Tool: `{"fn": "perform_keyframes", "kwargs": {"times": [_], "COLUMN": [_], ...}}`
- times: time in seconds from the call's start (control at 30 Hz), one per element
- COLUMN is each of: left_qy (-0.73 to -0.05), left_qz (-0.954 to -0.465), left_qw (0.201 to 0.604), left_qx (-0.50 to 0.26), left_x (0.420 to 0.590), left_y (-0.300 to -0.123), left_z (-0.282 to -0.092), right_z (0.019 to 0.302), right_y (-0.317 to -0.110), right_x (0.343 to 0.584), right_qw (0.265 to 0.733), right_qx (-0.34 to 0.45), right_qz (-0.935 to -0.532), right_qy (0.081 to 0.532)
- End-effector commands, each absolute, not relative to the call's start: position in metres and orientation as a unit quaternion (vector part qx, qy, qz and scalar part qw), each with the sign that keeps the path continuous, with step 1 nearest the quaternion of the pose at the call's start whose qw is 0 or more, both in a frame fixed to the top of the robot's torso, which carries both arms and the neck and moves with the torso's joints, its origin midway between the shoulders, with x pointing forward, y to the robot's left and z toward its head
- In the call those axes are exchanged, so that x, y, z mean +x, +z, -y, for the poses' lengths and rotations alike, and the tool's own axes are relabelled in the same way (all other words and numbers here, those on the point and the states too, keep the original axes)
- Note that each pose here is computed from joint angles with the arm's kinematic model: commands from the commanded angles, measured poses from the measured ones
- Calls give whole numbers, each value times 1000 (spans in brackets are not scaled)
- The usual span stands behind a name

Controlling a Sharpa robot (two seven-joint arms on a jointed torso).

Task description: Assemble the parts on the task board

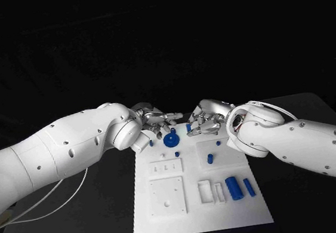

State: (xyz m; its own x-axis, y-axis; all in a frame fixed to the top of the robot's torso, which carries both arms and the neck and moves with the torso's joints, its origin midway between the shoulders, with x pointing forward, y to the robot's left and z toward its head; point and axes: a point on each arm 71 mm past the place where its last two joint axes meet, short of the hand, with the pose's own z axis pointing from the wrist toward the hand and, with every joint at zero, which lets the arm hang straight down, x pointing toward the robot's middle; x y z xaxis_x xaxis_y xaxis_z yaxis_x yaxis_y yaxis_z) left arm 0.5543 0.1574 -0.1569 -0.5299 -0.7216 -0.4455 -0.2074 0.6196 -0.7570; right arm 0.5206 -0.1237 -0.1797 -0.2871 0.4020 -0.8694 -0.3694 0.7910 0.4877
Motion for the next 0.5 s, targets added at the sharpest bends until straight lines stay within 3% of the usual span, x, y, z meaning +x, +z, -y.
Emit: {"fn": "perform_keyframes", "kwargs": {"times": [0.03, 0.5], "left_qy": [-293, -270], "left_qz": [-834, -867], "left_qw": [382, 351], "left_qx": [-270, -231], "left_x": [552, 544], "left_y": [-160, -166], "left_z": [-154, -141], "right_z": [119, 107], "right_y": [-179, -177], "right_x": [520, 518], "right_qw": [600, 604], "right_qx": [4, 7], "right_qz": [-737, -734], "right_qy": [311, 311]}}
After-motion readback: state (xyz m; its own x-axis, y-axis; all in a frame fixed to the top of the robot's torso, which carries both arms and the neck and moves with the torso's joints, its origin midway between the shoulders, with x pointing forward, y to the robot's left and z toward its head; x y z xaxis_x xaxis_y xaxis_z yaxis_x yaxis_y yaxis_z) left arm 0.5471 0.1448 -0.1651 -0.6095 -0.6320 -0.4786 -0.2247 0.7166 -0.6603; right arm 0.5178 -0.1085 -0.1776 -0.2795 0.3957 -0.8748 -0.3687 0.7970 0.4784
